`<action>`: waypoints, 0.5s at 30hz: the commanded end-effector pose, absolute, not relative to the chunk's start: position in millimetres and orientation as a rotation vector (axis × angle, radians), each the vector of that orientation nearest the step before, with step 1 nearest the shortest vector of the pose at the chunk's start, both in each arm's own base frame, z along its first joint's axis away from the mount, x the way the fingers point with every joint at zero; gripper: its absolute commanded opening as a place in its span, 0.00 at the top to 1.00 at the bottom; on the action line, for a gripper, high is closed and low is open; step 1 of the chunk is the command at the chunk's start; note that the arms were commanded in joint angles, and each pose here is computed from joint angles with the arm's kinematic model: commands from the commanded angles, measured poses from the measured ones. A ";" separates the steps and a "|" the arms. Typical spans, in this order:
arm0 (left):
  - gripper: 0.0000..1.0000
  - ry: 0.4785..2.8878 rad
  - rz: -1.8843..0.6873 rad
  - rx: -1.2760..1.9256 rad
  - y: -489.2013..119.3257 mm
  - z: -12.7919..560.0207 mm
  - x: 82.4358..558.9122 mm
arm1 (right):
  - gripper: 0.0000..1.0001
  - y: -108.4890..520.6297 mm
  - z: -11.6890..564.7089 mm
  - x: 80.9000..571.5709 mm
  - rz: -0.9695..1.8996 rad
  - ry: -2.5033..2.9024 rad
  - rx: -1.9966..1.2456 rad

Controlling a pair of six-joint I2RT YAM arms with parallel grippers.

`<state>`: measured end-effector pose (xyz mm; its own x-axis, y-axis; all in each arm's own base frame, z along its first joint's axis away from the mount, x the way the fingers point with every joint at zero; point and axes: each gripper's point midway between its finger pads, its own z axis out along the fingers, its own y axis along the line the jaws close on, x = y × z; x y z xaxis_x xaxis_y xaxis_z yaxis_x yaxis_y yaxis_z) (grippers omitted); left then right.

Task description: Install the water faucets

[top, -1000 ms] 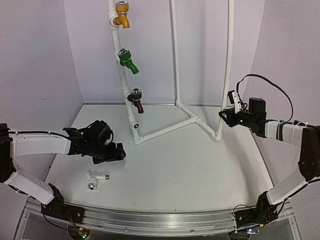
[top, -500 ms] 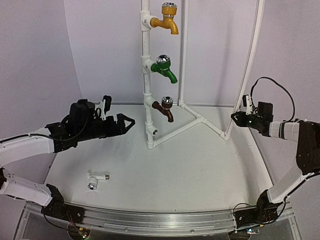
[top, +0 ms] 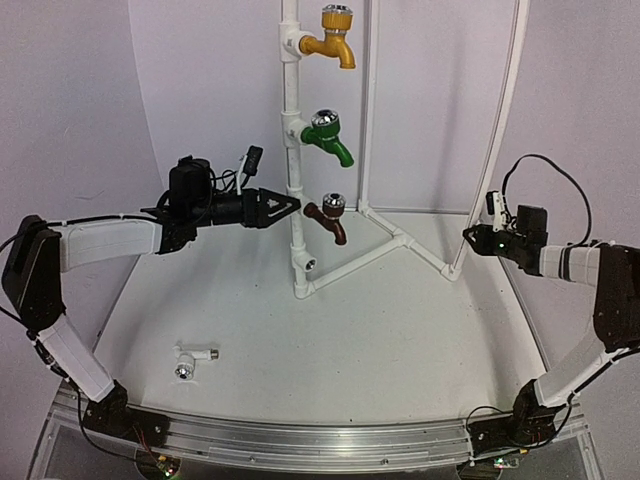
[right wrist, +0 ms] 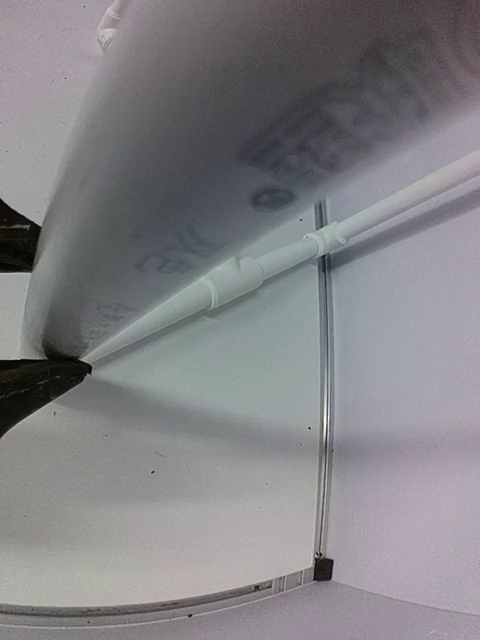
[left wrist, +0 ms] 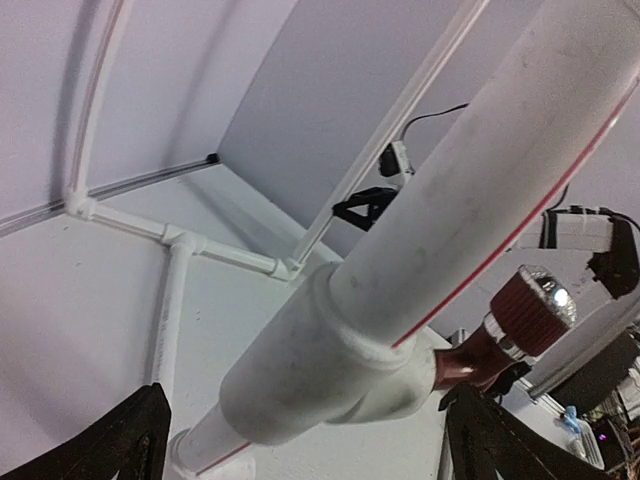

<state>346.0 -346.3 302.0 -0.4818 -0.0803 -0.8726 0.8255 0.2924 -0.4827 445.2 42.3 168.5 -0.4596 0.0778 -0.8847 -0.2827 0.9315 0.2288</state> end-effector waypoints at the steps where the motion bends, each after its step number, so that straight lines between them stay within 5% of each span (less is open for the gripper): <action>1: 0.01 1.347 -1.530 0.959 -365.1 381.9 306.6 | 1.00 60.4 153.9 427.7 0.605 2.082 -0.101; 6: 0.07 1.351 -1.571 0.949 -380.2 386.8 314.8 | 1.00 67.8 156.2 426.3 0.659 2.064 -0.107; 15: 0.42 1.367 -1.570 0.860 -388.9 399.0 295.6 | 1.00 105.2 139.6 422.1 0.691 2.107 -0.159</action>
<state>337.1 -382.2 354.1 -0.4653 -0.1162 -0.8775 0.8791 0.0547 -0.4734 444.5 47.0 168.7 -0.4512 0.0896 -0.8879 -0.2929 0.9250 0.2422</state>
